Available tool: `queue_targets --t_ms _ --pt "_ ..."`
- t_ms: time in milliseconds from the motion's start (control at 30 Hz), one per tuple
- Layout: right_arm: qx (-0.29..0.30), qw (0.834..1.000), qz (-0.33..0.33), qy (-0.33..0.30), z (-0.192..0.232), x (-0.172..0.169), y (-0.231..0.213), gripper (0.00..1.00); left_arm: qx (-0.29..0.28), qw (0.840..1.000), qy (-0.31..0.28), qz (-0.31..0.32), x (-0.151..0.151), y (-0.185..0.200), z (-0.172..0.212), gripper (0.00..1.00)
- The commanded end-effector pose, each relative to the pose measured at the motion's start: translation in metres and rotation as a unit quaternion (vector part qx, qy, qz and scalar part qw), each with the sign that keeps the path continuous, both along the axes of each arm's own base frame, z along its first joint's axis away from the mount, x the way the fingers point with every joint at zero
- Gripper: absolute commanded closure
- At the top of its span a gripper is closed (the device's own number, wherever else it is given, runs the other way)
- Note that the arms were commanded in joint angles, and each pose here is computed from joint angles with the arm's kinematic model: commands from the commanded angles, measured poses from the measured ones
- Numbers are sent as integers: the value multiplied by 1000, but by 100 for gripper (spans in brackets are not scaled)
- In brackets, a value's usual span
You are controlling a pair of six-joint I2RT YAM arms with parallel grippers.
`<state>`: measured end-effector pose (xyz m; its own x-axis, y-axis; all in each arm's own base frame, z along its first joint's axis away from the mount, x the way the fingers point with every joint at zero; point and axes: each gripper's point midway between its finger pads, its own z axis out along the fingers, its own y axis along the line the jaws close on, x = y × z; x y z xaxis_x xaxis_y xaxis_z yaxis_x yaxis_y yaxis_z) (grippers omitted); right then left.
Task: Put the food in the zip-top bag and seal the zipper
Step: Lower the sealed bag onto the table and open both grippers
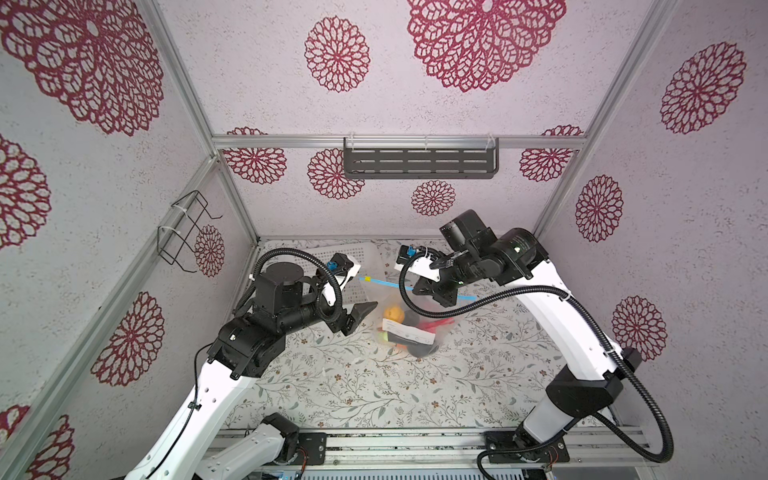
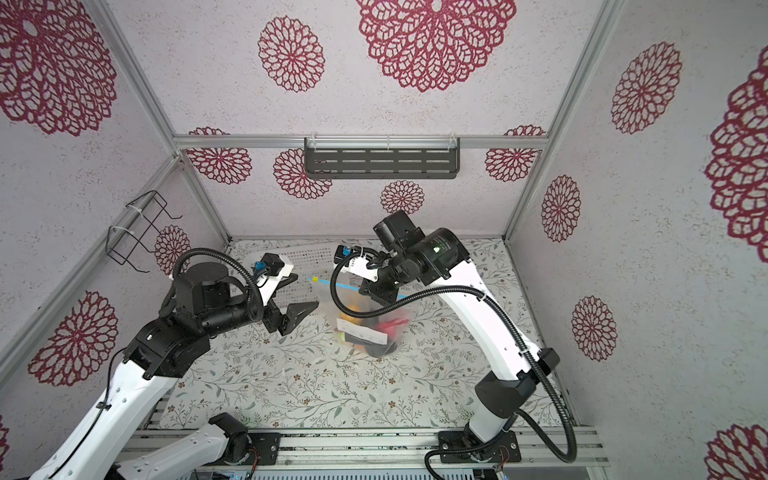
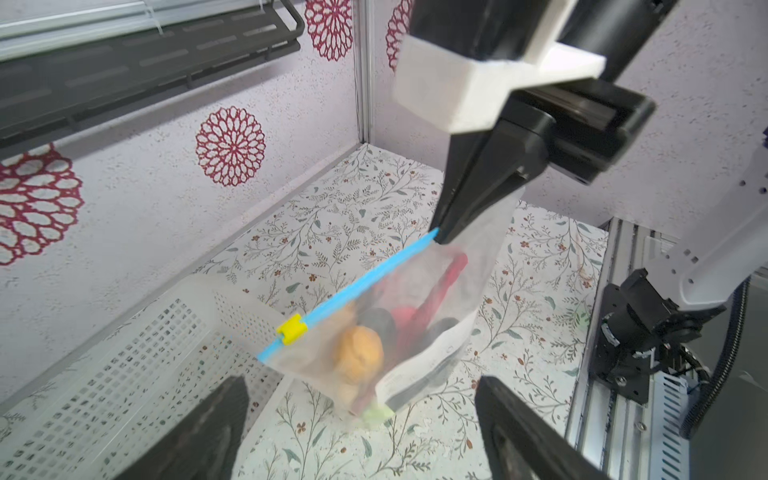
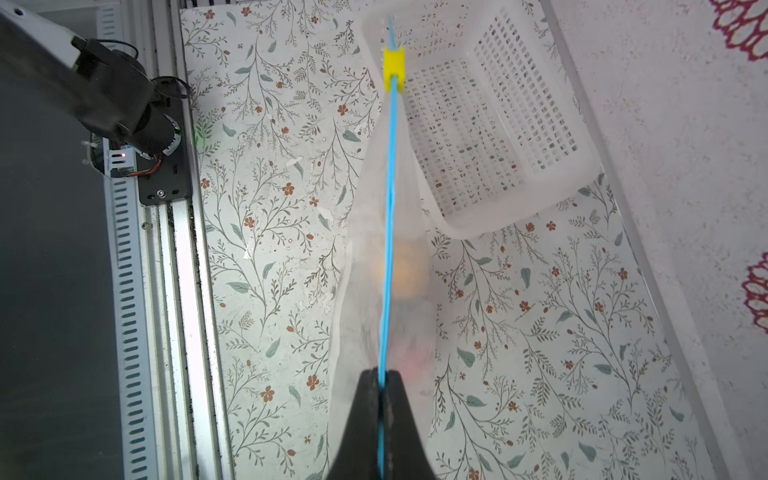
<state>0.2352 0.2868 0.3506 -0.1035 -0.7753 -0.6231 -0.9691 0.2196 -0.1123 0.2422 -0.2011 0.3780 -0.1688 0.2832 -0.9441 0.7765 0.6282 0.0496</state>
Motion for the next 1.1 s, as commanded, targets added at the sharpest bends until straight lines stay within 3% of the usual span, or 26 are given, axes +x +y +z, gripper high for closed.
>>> queue_targets --t_ms 0,233,400,700,1067 --pt "29 998 -47 -15 24 -11 -7 100 -32 999 -42 7 8 -2 25 9" --pt "22 986 -161 -31 17 1 -35 100 -42 998 -38 1 17 -10 22 5" --pt "17 971 -237 -14 -13 39 -71 100 -42 999 -10 -11 26 -20 11 5" --pt "18 914 -403 46 -92 129 -171 100 -44 998 27 18 36 -19 -13 4" --pt "75 835 -534 107 -212 198 -285 100 -94 977 118 153 43 13 -98 1"
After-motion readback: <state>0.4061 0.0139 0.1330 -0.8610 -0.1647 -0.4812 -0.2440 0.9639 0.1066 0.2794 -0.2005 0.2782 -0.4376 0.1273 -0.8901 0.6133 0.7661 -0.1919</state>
